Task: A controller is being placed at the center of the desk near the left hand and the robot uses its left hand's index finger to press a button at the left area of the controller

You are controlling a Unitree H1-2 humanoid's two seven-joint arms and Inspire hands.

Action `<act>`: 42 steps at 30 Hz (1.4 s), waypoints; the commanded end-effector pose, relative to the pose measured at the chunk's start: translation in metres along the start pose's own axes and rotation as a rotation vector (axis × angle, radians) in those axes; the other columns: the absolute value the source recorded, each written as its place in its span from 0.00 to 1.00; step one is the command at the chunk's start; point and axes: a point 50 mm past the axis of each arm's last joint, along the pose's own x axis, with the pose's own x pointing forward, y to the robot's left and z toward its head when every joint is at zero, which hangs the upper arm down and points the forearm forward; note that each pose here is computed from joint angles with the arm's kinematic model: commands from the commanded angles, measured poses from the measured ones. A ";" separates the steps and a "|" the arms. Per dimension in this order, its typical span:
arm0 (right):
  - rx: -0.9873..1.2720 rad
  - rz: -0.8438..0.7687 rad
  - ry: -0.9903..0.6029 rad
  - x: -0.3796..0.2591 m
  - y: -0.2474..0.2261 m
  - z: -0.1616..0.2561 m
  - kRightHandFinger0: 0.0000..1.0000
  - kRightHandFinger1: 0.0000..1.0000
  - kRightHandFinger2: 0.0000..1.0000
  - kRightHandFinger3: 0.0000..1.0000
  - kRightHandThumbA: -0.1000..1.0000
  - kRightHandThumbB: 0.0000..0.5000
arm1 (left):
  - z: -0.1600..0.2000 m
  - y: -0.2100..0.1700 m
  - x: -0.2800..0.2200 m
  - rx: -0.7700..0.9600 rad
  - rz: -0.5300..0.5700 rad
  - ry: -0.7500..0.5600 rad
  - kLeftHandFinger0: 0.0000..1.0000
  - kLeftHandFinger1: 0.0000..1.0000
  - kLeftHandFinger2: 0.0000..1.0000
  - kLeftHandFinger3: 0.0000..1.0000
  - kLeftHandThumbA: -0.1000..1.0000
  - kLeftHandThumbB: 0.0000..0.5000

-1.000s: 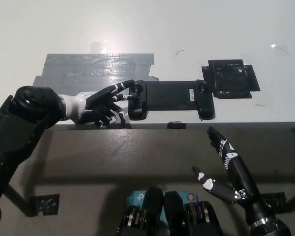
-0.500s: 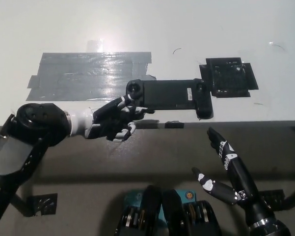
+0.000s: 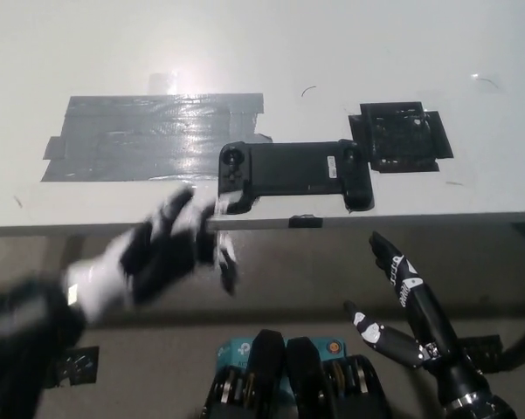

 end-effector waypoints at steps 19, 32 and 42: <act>0.055 0.012 -0.010 -0.023 0.014 -0.004 1.00 1.00 1.00 1.00 0.67 0.39 | -0.119 -0.053 -0.044 0.288 0.537 -0.080 1.00 1.00 1.00 1.00 1.00 0.71; 0.054 0.017 -0.025 -0.014 0.015 -0.002 1.00 1.00 1.00 1.00 0.68 0.38 | -0.117 -0.048 -0.041 0.349 0.585 -0.131 1.00 1.00 1.00 1.00 1.00 0.71; 0.048 0.007 -0.035 -0.010 0.013 -0.001 1.00 1.00 1.00 1.00 0.73 0.40 | -0.112 -0.050 -0.035 0.393 0.635 -0.207 1.00 1.00 1.00 1.00 1.00 0.69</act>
